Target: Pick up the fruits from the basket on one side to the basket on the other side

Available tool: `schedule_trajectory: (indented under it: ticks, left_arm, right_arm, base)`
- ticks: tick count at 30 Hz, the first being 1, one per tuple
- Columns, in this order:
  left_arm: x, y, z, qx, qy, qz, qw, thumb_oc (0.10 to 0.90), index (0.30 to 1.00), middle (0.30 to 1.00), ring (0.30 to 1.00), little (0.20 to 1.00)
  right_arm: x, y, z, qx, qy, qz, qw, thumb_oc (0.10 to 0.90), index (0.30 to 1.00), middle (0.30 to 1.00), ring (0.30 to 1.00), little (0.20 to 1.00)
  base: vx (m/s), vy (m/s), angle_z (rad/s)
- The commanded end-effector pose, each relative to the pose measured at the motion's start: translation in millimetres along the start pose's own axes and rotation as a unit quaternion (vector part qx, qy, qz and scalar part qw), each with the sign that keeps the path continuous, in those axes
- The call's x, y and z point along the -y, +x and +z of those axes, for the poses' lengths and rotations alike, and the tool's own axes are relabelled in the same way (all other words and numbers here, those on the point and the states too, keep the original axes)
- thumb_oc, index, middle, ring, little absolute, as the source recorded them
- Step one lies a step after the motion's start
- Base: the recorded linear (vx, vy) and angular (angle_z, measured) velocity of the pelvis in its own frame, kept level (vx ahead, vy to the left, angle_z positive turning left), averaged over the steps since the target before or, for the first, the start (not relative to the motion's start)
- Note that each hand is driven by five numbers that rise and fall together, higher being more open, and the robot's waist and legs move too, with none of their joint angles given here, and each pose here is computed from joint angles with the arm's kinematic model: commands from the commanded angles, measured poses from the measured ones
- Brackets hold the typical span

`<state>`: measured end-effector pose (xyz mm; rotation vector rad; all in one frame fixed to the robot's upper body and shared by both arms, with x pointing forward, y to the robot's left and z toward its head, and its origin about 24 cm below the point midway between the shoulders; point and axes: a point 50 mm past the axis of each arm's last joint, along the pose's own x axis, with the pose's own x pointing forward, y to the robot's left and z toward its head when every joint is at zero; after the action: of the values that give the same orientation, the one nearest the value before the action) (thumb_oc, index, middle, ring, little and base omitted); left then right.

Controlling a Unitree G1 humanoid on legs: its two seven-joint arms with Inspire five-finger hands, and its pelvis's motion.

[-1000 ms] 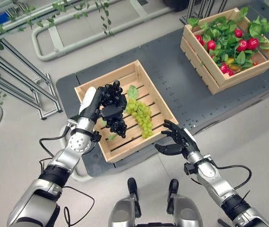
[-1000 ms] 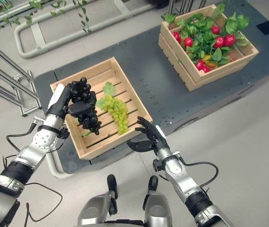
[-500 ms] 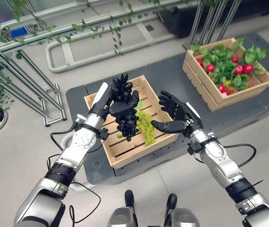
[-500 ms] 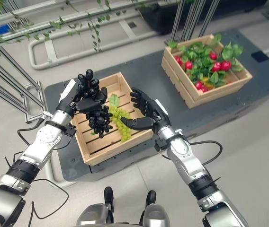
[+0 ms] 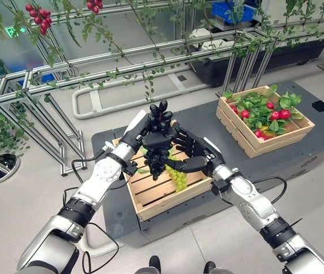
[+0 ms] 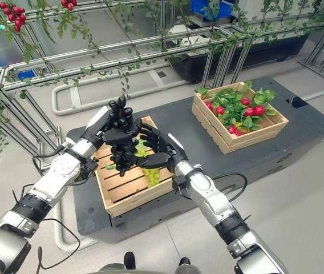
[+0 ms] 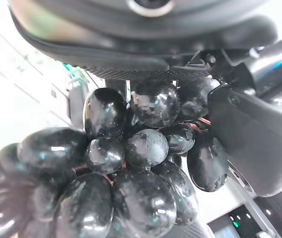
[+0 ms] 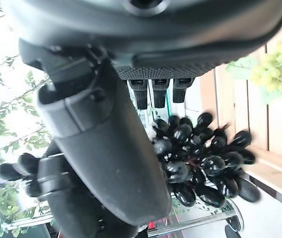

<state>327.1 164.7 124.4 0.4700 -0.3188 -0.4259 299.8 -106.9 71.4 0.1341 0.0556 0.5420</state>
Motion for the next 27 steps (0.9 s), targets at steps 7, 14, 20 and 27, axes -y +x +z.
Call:
schedule_trajectory:
  ticks: [7, 14, 20, 27]
  left_arm:
    - [-0.2, 34.9, 58.4, 0.134, -0.041, 0.003, 0.99, 0.4, 0.3, 0.3, 0.3, 0.3]
    - [9.4, 36.4, 54.5, 0.125, -0.062, -0.021, 0.99, 0.4, 0.3, 0.3, 0.3, 0.3]
    - [19.3, 37.1, 56.3, 0.13, -0.07, -0.045, 0.988, 0.4, 0.3, 0.3, 0.3, 0.3]
    - [20.2, 37.6, 53.9, 0.128, -0.093, -0.043, 0.986, 0.4, 0.3, 0.3, 0.3, 0.3]
  right_arm:
    - [-22.0, 20.5, 19.3, 0.061, 0.066, 0.058, 0.994, 0.8, 0.9, 0.9, 0.9, 0.9]
    - [-35.7, 27.1, 24.5, 0.07, 0.083, 0.078, 0.991, 0.8, 0.9, 0.9, 0.9, 0.9]
    - [-46.5, 31.8, 33.3, 0.098, 0.117, 0.104, 0.983, 0.8, 0.9, 0.9, 0.9, 0.9]
    - [-65.2, 33.2, 55.5, 0.178, 0.199, 0.171, 0.948, 0.8, 0.9, 0.9, 0.9, 0.9]
  base:
    - [0.0, -0.002, 0.0]
    - [0.0, 0.0, 0.0]
    - [0.0, 0.0, 0.0]
    - [0.0, 0.0, 0.0]
